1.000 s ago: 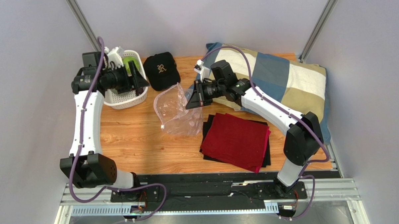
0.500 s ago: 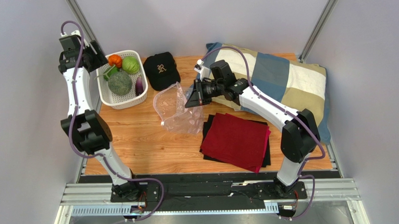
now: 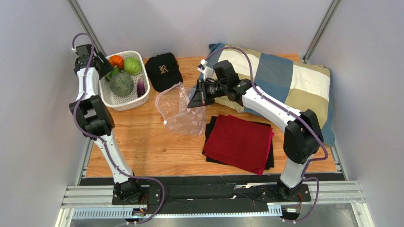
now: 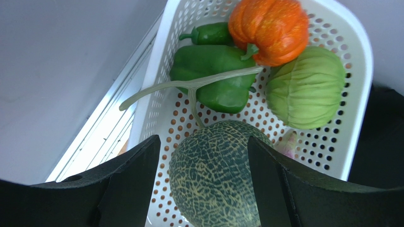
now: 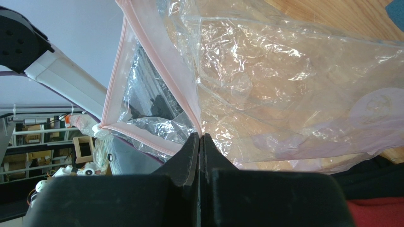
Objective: Place the food in the zip-top bag and seal the zipper
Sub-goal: Pick up the fake fruit from the bin.
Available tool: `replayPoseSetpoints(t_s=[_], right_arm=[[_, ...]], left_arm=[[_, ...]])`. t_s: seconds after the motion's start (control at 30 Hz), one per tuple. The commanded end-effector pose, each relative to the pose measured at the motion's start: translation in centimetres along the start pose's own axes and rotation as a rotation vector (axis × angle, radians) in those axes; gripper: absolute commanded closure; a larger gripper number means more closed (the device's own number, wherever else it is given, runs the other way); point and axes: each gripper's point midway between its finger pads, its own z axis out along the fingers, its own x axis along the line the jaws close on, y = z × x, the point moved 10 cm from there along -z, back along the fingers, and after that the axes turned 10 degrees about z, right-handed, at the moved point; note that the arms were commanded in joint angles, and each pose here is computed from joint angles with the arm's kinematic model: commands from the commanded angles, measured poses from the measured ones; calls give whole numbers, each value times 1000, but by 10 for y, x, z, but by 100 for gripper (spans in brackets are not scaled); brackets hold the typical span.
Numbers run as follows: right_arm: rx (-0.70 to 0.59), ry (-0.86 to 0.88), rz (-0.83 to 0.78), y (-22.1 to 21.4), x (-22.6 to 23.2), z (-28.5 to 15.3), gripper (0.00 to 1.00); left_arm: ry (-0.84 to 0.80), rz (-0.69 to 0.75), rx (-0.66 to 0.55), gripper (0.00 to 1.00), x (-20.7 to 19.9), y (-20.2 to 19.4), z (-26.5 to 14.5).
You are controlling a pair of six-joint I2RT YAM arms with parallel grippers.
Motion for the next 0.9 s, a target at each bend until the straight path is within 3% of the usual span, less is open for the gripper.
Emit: replayPoseSetpoints(t_s=[0.0,0.5,0.63,0.73,0.77,0.87], right_arm=[[-30,46,-19,11,8,-1,100],[-15,45,19,14,1,3,100],[-18,39,30,16,-2,1,100],[-17,36,32,16,-4,2,100],[-21,36,30,16,-4,1,100],[-23,36,31,17,-3,1,100]], left_arm=[[20,-49,-30,23,0,5,12],[-44,-103,61,26,-2,-26,65],[-83,-104,55,34,-5,-25,69],[-116,-116,58,56,-8,-24,67],[-123,-121,56,74,-8,-22,65],[-194,-125,33,100,-14,-10,49]])
